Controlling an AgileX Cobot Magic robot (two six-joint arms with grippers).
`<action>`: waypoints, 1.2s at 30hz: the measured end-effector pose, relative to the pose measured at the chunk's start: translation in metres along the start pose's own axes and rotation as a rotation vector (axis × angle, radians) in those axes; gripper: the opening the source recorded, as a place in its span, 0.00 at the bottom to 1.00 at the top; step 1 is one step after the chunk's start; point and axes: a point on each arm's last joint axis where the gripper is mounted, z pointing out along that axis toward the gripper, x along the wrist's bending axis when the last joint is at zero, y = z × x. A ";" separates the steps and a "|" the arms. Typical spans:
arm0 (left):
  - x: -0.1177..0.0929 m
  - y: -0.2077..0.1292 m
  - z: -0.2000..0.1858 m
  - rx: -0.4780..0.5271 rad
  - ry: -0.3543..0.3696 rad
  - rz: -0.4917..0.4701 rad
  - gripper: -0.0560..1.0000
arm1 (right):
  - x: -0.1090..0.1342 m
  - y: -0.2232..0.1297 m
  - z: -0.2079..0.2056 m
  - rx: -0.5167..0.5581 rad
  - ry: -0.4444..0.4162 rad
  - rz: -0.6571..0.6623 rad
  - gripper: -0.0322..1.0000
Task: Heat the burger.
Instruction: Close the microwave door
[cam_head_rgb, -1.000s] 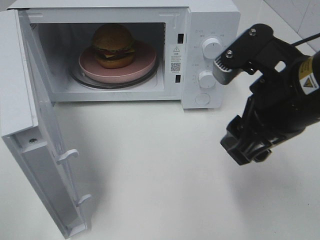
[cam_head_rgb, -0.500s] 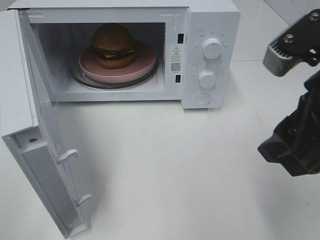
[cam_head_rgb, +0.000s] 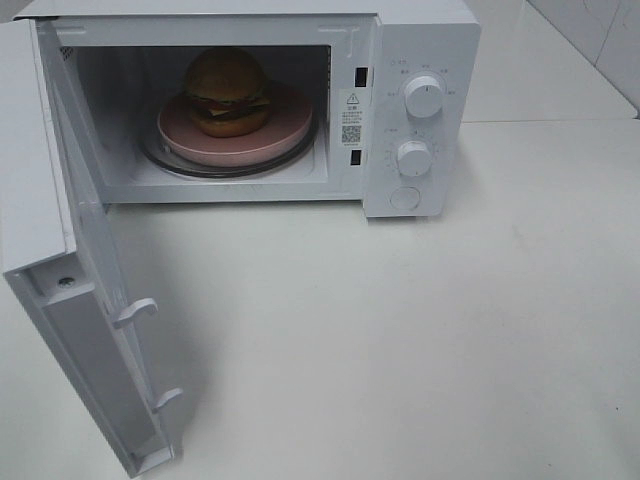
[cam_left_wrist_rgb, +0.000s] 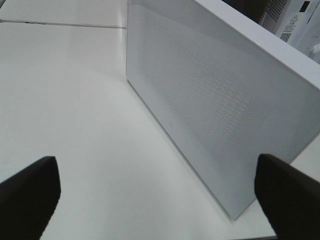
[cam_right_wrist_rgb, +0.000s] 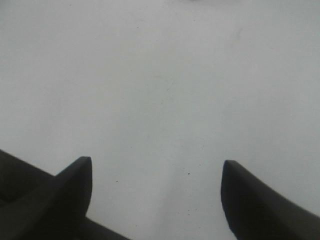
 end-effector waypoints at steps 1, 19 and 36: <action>0.000 0.000 0.000 0.000 0.000 0.000 0.98 | -0.002 -0.004 -0.002 -0.011 -0.010 0.018 0.69; 0.000 0.000 0.000 0.000 0.000 0.000 0.98 | -0.012 -0.052 -0.043 -0.185 -0.179 0.294 0.69; 0.000 0.000 0.000 0.000 0.000 0.000 0.98 | -0.003 -0.082 -0.068 -0.418 -0.266 0.353 0.69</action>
